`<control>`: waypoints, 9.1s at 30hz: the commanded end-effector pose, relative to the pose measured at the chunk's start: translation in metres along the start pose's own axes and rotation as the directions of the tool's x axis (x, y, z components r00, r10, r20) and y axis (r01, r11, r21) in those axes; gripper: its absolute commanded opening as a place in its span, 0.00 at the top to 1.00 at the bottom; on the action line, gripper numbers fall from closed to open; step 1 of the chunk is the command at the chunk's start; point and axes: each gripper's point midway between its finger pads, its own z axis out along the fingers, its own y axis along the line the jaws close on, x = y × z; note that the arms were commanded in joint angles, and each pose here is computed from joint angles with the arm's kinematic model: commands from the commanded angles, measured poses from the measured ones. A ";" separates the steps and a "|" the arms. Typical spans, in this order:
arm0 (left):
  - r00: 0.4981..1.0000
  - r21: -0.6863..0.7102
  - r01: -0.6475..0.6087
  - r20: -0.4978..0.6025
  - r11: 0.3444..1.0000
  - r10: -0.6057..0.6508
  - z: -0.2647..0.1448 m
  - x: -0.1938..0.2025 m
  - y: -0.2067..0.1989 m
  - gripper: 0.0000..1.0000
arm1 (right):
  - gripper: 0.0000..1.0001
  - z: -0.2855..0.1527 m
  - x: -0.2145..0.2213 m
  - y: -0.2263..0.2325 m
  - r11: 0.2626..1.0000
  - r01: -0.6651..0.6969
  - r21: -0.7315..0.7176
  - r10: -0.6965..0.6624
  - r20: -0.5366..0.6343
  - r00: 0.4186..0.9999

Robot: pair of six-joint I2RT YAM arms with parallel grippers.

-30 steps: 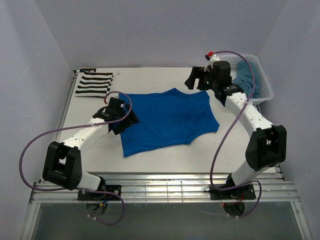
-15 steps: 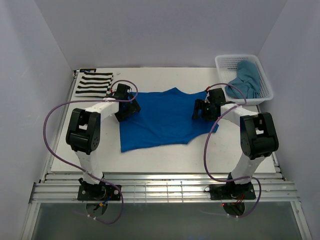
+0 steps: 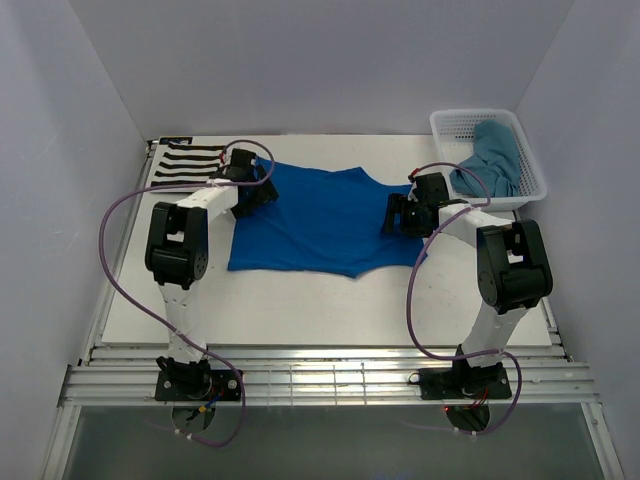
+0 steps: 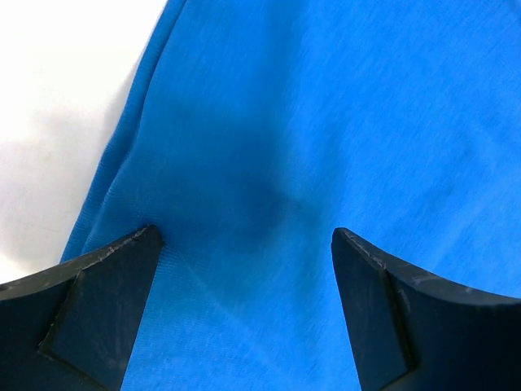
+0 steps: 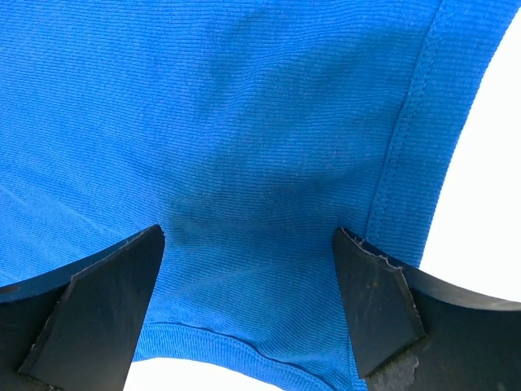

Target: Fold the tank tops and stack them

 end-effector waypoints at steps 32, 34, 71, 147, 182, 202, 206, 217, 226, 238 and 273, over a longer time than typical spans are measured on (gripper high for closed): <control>0.955 -0.221 0.262 -0.082 0.939 -0.286 -0.160 0.149 0.137 0.02 | 0.10 -0.089 0.116 0.121 0.952 0.085 -0.295 -0.094 -0.019 0.995; 0.954 -0.220 0.266 -0.080 0.939 -0.289 -0.156 0.150 0.136 0.05 | 0.10 -0.080 0.122 0.125 0.952 0.092 -0.293 -0.111 -0.047 0.993; 0.945 -0.171 0.260 -0.160 0.950 -0.287 -0.132 0.176 0.134 1.00 | 0.92 -0.028 0.143 0.110 0.991 0.010 -0.137 -0.019 -0.064 0.998; 0.957 -0.059 0.281 -0.057 0.958 -0.284 -0.104 0.048 0.053 1.00 | 0.92 -0.051 0.063 0.113 0.967 0.136 -0.215 -0.156 -0.077 0.985; 0.923 -0.188 0.360 -0.070 0.914 -0.378 -0.077 0.042 0.067 0.51 | 0.92 -0.021 0.018 0.097 0.961 0.191 -0.202 -0.200 -0.028 0.979; 0.950 -0.048 0.303 -0.063 0.952 -0.305 -0.142 0.040 0.039 0.02 | 0.10 -0.096 0.056 0.071 0.976 0.163 -0.145 -0.176 -0.079 0.981; 0.961 -0.047 0.255 -0.100 0.966 -0.258 -0.143 0.068 0.037 0.02 | 0.10 -0.107 0.094 0.052 0.985 0.123 -0.117 -0.136 -0.111 0.984; 0.970 -0.025 0.190 -0.152 0.982 -0.191 -0.134 0.096 0.027 0.02 | 0.10 -0.104 0.117 0.013 0.997 0.072 -0.027 -0.075 -0.161 0.984; 0.971 -0.063 0.179 -0.146 0.982 -0.187 -0.123 0.095 0.031 0.02 | 0.10 -0.087 0.087 -0.004 0.995 0.100 0.010 -0.097 -0.160 0.982; 0.972 -0.093 0.176 -0.143 0.980 -0.188 -0.107 0.091 0.030 0.02 | 0.10 -0.060 0.052 -0.021 0.998 0.054 0.010 -0.053 -0.139 0.989; 0.934 -0.236 0.168 -0.271 0.957 -0.231 -0.119 0.182 0.102 0.02 | 0.10 -0.079 0.168 -0.048 0.989 -0.110 0.095 0.131 -0.250 0.959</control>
